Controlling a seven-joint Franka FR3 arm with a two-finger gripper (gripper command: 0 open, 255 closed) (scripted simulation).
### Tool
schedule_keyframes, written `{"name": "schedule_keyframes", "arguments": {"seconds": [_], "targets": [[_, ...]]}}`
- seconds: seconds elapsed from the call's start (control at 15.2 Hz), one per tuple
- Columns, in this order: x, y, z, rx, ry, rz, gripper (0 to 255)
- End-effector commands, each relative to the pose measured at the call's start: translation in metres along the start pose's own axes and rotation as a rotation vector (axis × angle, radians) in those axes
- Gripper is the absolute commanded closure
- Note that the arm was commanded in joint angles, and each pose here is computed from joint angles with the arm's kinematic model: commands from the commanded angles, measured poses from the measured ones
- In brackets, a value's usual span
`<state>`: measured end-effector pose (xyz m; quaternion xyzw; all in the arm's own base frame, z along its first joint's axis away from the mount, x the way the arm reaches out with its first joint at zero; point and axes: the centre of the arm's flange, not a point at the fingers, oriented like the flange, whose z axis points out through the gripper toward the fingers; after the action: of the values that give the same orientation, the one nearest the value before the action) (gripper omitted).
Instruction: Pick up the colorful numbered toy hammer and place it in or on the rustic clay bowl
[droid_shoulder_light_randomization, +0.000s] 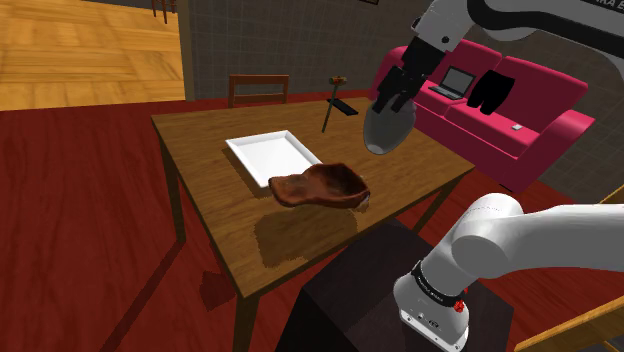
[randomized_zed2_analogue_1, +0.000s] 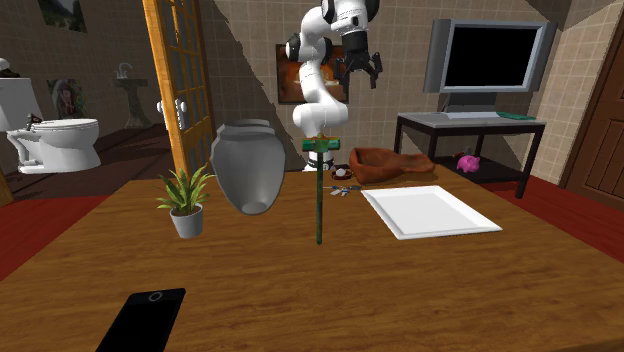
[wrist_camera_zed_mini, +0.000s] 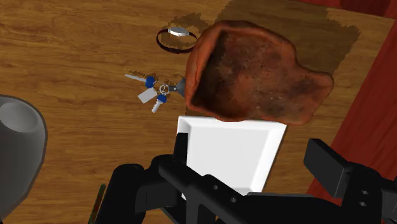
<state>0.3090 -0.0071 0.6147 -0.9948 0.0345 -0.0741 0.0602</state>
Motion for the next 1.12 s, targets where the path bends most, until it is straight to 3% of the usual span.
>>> {"name": "schedule_keyframes", "arguments": {"seconds": [0.0,1.06], "targets": [[0.000,0.000,0.000,0.000,0.000,0.000,0],[0.161,0.104,0.042,0.075,0.132,0.351,0]]}}
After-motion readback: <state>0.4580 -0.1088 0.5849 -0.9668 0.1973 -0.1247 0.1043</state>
